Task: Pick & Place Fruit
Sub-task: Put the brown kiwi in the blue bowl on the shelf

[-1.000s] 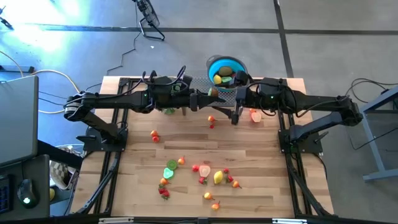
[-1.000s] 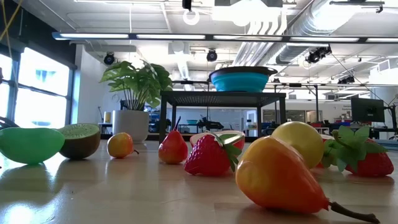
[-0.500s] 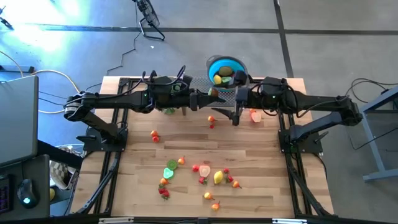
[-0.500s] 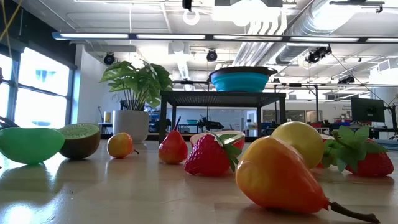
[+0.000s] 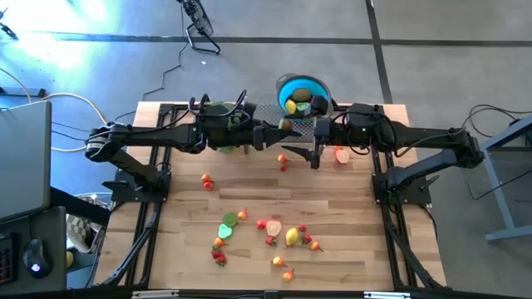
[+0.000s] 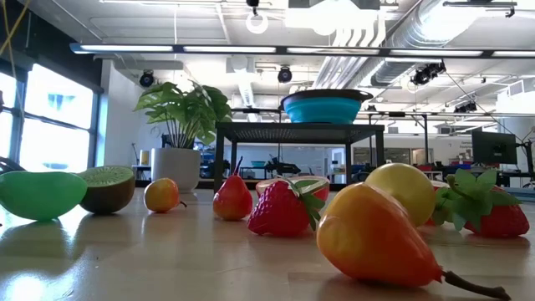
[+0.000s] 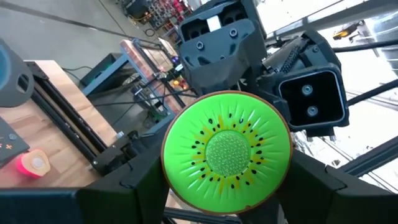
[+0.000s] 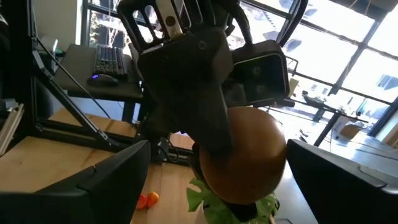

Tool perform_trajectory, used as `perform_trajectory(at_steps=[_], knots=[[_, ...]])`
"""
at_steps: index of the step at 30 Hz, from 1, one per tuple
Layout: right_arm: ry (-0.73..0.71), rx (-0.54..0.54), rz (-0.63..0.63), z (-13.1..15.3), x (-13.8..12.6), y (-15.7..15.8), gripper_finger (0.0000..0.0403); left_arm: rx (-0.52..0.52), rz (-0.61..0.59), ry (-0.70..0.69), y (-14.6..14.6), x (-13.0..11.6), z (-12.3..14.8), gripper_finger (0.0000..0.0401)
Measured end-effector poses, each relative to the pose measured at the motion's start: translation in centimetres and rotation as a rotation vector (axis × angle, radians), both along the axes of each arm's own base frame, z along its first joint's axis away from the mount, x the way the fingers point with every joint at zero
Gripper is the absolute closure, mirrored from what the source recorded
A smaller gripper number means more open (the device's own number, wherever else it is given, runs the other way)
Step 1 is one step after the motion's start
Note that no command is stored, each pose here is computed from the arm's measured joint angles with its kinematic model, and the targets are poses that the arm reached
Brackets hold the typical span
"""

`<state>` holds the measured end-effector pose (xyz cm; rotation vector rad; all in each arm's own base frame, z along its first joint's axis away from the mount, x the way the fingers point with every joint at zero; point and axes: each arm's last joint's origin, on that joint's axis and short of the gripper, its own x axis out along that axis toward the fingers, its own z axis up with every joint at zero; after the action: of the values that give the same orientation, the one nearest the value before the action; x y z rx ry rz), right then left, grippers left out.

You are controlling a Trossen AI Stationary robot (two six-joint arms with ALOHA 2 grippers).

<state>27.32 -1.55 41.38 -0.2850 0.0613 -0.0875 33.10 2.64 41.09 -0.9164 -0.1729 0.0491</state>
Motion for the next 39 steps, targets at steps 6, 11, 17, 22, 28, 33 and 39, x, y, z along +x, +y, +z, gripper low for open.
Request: perform_trajectory(at_steps=[6, 11, 17, 22, 28, 33, 39], knots=[[0.000, 0.001, 0.018, 0.0, 0.0, 0.0, 0.0035, -0.002, 0.012, 0.000, -0.2, 0.0, 0.0, 0.0169], [-0.010, 0.001, 0.017, -0.1, 0.4, 0.0, 0.0035, 0.004, 0.023, 0.000, -0.1, 0.0, 0.0, 0.0169], [-0.007, -0.002, 0.013, -0.9, 1.8, -0.1, 0.0035, 0.004, 0.024, 0.001, -0.2, 0.0, 0.0, 0.0169], [-0.009, -0.004, 0.014, -0.9, 1.9, -0.1, 0.0035, 0.021, 0.025, 0.003, -0.2, 0.0, 0.0, 0.0169], [-0.025, -0.007, 0.013, -0.7, 1.8, -0.1, 0.0064, 0.022, 0.027, 0.006, -0.1, 0.0, 0.0, 0.0169], [-0.026, -0.008, 0.008, -0.7, 1.8, -0.1, 0.0122, 0.023, 0.023, 0.009, -0.1, 0.0, -0.1, 0.0169], [-0.026, -0.012, 0.006, -0.7, 1.8, -0.2, 0.0182, 0.023, 0.023, 0.012, -0.1, 0.0, -0.1, 0.0169]])
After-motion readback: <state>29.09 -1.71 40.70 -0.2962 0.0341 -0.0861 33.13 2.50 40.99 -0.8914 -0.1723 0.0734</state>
